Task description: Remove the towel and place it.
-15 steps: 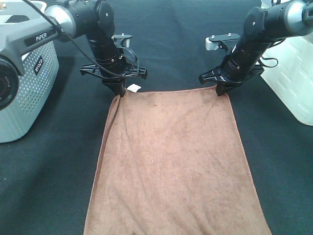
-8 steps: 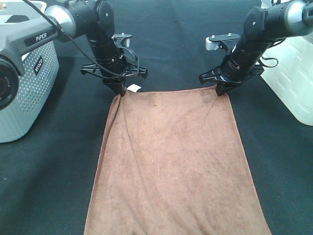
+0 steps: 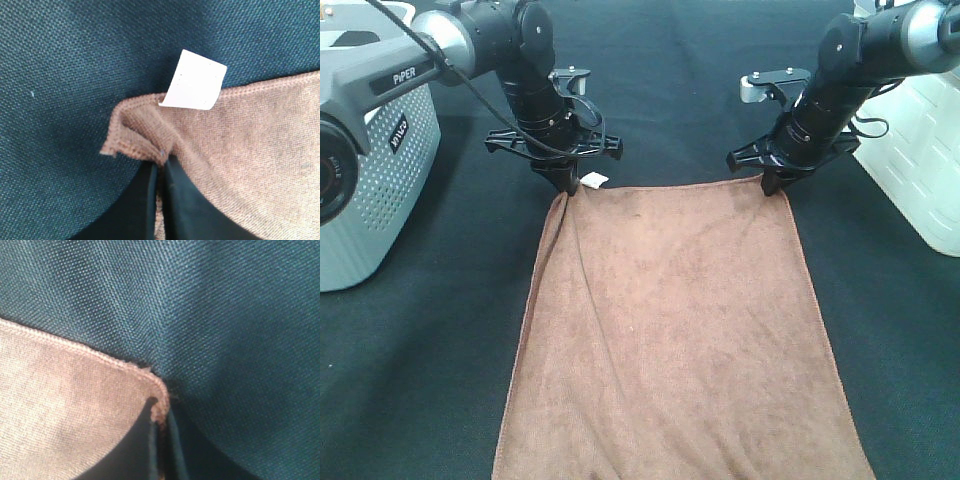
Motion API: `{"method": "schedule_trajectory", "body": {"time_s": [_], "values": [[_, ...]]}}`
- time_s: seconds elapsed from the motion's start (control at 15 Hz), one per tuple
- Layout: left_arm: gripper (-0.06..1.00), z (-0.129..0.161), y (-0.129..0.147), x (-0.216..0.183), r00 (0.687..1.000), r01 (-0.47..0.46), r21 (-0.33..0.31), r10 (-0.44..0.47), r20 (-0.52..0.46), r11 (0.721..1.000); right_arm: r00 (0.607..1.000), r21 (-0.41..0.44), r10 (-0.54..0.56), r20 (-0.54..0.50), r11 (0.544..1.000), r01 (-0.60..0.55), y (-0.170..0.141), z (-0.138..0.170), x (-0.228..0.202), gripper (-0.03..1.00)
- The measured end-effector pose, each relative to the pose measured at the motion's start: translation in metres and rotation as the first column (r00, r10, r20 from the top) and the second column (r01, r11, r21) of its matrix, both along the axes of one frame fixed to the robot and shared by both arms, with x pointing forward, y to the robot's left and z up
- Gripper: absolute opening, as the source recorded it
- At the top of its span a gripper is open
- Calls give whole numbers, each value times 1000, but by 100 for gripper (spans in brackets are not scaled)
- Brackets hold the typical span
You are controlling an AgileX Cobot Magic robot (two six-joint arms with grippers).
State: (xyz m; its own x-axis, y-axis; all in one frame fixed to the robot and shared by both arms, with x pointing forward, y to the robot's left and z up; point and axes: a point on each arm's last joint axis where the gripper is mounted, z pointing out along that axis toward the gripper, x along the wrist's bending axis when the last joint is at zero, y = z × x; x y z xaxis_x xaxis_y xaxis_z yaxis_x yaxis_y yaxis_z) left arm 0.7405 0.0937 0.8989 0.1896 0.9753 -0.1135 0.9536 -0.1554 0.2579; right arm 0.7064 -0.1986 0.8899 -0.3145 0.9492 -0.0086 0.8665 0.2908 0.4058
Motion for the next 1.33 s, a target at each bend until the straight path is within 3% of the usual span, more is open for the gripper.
{"method": "schedule_trajectory", "body": {"time_s": [0.87,1.07,1.33], "values": [[1,0,0,0,1000,-1,-3,1,1,1000,1000,27,-19,-16,999,19,2,-8,0,9],[1,0,0,0,1000,-1,-4,1,2,1000,1000,35,-22,-3,999,22,2,0,0,1],[1,0,0,0,1000,-1,-4,1,2,1000,999,40,-16,28,999,15,4,12,0,1]]}}
